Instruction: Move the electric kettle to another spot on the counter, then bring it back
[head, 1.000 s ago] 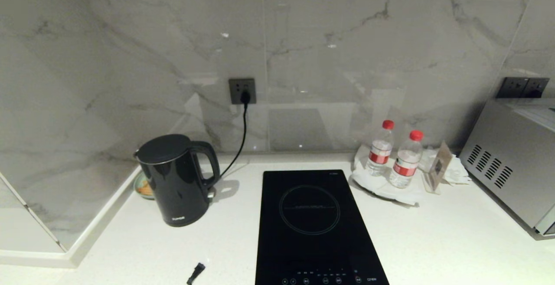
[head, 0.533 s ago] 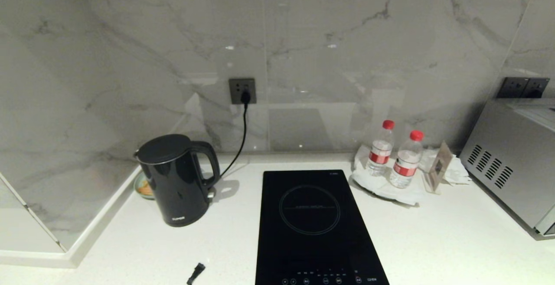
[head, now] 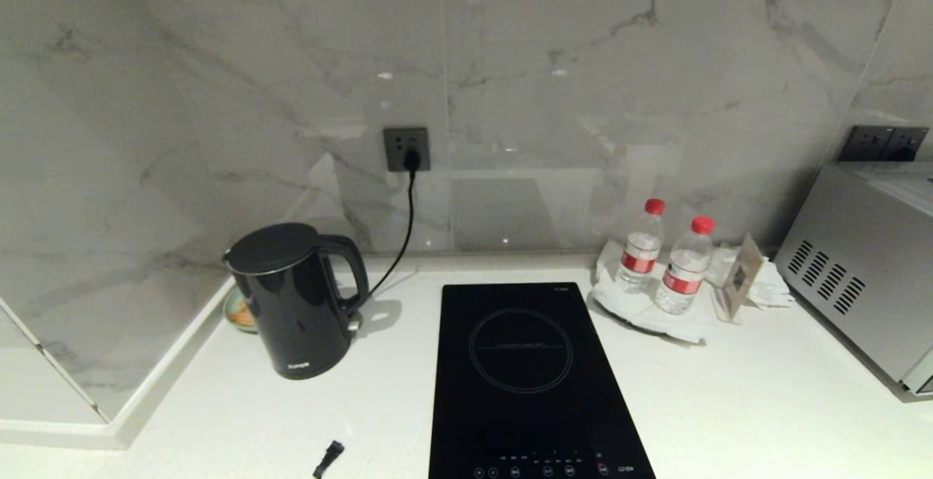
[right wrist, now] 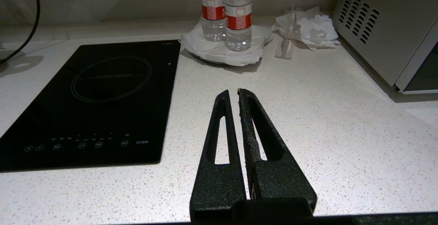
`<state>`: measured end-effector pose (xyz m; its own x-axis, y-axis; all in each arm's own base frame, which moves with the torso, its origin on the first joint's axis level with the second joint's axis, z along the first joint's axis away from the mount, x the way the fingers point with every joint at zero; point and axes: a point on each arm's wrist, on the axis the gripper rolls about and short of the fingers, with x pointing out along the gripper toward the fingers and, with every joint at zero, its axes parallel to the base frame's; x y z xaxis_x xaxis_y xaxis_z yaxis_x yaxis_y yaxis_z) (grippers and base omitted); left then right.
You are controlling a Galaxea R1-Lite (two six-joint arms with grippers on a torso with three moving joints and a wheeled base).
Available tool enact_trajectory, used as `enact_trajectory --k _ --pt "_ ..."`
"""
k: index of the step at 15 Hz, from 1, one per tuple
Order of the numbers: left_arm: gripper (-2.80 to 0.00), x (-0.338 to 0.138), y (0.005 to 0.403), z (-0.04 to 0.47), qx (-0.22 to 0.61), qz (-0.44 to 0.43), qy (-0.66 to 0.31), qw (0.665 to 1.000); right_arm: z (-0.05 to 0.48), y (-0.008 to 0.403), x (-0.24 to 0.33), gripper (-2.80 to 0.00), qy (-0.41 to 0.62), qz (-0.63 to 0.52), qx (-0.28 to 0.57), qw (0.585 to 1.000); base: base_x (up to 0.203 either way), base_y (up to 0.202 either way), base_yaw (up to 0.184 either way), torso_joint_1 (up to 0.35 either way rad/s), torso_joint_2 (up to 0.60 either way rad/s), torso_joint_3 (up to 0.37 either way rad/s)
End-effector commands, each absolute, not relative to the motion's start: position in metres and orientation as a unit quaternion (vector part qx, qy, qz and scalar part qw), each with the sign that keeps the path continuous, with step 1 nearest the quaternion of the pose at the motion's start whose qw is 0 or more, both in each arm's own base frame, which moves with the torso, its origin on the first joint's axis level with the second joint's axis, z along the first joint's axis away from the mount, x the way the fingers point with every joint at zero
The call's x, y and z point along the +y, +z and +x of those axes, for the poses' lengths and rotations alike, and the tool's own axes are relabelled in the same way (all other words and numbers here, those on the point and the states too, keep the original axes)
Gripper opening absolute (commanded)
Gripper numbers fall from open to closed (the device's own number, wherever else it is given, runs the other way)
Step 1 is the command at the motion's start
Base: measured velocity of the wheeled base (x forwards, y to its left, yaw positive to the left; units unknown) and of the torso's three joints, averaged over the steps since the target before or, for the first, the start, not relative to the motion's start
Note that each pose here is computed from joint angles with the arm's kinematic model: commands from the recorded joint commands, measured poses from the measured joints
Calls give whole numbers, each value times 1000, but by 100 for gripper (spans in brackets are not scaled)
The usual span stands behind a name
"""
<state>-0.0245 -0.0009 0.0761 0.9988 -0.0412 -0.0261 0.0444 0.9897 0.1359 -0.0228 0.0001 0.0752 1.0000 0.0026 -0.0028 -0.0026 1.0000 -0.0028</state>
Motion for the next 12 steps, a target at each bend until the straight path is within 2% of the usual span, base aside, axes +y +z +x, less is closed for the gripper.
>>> enact_trajectory --k 1,12 --pt "-280 -1 76 -24 15 68 -21 997 -23 75 0 -280 2 -2 2 1000 0 0 0 0 0 -165" --pt "-280 -1 76 -24 15 65 -20 998 -23 75 0 -280 2 -2 2 1000 0 0 0 3 4 -194"
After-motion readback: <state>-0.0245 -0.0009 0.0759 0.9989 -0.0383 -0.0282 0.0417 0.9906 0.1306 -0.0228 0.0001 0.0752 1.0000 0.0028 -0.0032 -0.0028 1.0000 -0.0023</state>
